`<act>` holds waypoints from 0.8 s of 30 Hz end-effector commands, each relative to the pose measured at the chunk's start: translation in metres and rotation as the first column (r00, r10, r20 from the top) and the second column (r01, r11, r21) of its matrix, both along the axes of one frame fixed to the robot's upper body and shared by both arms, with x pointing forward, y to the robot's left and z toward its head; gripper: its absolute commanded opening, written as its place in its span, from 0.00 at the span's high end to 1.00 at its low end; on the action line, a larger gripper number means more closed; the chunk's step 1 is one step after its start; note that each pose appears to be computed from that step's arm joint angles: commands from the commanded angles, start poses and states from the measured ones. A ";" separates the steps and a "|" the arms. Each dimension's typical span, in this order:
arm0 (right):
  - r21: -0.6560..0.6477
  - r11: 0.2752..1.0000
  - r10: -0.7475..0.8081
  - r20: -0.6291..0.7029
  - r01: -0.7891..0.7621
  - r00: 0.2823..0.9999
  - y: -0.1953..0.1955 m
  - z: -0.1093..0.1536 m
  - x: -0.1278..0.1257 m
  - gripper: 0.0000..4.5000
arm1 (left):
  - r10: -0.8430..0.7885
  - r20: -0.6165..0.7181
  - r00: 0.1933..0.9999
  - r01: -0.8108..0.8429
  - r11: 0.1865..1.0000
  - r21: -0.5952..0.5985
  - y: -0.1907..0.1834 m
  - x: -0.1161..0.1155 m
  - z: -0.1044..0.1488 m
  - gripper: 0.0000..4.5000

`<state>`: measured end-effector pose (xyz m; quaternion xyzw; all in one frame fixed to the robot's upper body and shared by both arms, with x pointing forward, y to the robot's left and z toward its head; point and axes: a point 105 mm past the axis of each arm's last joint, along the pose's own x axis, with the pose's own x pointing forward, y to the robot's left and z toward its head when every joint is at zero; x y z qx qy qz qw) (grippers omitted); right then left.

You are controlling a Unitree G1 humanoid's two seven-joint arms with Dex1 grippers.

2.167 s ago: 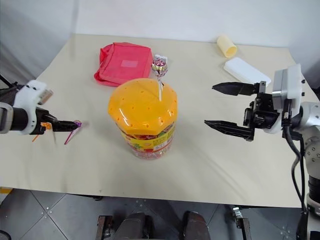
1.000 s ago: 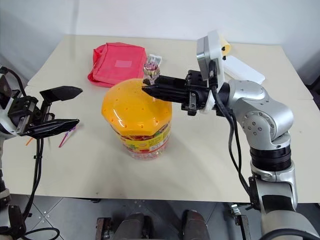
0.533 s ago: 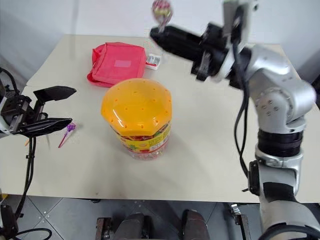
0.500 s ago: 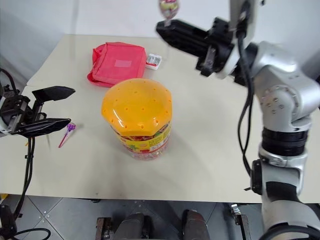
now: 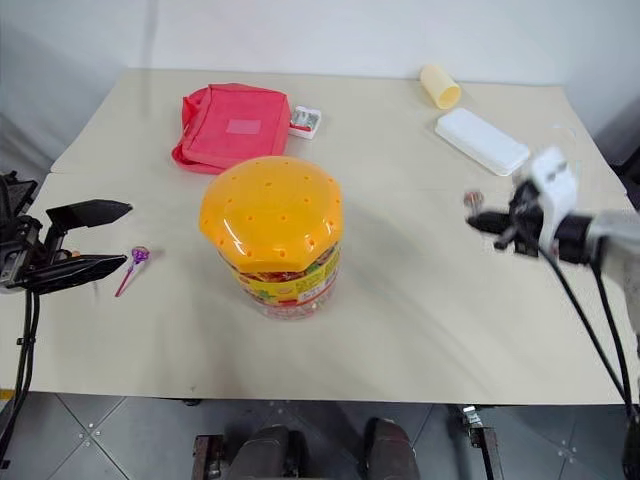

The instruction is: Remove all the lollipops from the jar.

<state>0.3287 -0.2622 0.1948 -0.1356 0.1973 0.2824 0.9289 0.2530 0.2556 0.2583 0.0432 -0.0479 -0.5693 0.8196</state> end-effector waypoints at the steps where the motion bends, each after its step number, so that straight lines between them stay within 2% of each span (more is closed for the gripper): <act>1: -0.032 0.994 -0.108 -0.004 0.108 0.994 -0.021 -0.013 0.004 0.99 | 0.056 0.011 0.998 -0.056 0.998 0.002 0.006 0.002 0.003 0.00; 5: -0.004 0.981 -0.195 -0.050 0.195 0.980 -0.031 -0.038 0.005 0.99 | 0.094 0.000 0.996 -0.094 0.995 -0.018 0.007 0.004 -0.002 0.00; 6: -0.001 0.976 -0.219 -0.052 0.219 0.974 -0.034 -0.042 0.005 0.94 | 0.108 -0.007 0.994 -0.109 0.994 -0.019 0.008 0.004 -0.003 0.00; 11: 0.030 0.965 -0.257 -0.047 0.259 0.965 -0.035 -0.046 0.003 0.61 | 0.211 -0.039 0.977 -0.210 0.978 0.012 0.013 0.009 -0.010 0.00; 16: 0.072 0.976 -0.208 0.011 0.206 0.978 -0.026 -0.032 -0.004 0.20 | 0.295 -0.049 0.954 -0.294 0.956 0.011 0.015 0.016 -0.013 0.00; 19: 0.112 0.986 -0.136 0.086 0.126 0.987 -0.016 -0.013 -0.012 0.01 | 0.313 -0.038 0.949 -0.312 0.950 0.019 0.014 0.018 -0.017 0.00; 22: 0.157 0.984 0.047 0.231 -0.085 0.972 0.009 0.021 -0.031 0.01 | 0.309 -0.059 0.949 -0.307 0.951 0.032 0.015 0.016 -0.024 0.00; 24: 0.164 0.958 0.182 0.294 -0.237 0.938 0.031 0.034 -0.045 0.01 | 0.305 -0.071 0.950 -0.303 0.952 0.043 0.015 0.015 -0.029 0.00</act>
